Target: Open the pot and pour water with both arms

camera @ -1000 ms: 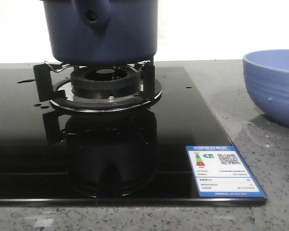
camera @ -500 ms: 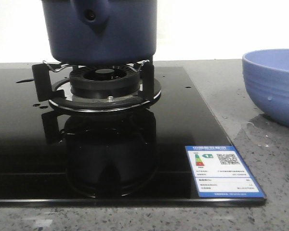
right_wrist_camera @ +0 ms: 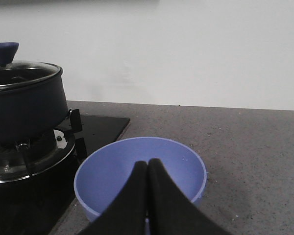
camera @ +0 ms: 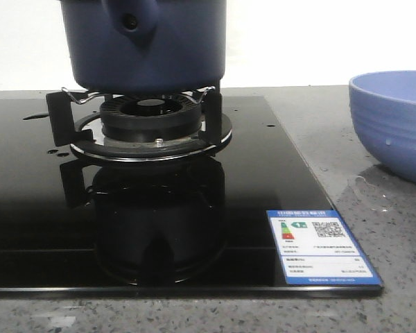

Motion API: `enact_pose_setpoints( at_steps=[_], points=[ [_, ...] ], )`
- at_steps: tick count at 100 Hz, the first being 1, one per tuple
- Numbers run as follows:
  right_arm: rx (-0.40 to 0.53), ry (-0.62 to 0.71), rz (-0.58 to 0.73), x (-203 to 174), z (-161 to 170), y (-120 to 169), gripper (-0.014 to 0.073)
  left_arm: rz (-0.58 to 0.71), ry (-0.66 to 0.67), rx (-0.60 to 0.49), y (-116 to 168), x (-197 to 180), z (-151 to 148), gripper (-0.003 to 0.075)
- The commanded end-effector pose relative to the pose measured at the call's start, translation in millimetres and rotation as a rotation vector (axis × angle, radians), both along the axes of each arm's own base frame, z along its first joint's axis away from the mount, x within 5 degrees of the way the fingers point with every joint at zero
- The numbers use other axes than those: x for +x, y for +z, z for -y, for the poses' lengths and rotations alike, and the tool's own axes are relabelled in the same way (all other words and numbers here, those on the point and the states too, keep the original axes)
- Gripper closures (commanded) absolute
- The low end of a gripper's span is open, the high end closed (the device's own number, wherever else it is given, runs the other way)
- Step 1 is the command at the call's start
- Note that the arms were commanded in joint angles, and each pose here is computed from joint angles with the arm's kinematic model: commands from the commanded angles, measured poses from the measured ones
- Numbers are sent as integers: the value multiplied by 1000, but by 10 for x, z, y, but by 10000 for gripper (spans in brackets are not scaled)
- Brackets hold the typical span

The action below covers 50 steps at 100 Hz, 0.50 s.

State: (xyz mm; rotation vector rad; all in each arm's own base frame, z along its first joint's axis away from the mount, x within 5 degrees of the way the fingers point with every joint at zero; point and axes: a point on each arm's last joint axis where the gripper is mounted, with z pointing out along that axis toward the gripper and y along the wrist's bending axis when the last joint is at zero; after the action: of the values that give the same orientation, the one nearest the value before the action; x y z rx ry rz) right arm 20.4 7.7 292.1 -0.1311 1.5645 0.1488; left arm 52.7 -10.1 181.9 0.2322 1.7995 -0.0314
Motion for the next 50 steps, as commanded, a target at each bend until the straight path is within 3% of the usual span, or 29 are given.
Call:
enact_pose_setpoints(
  at_steps=[1,12,21,50],
  points=[
    [-24,-21,93,-32,22,110,659,35,10,-28,-44,1,-3,741],
    [-146,-112,70,33,80,-11,659,35,10,-28,-44,1,-3,741],
    [-75,-172,16,113,100,-193,659,35,10,-28,-44,1,-3,741],
    [-74,-344,-69,320,175,-882,659,35,10,-28,-44,1,-3,741]
  ],
)
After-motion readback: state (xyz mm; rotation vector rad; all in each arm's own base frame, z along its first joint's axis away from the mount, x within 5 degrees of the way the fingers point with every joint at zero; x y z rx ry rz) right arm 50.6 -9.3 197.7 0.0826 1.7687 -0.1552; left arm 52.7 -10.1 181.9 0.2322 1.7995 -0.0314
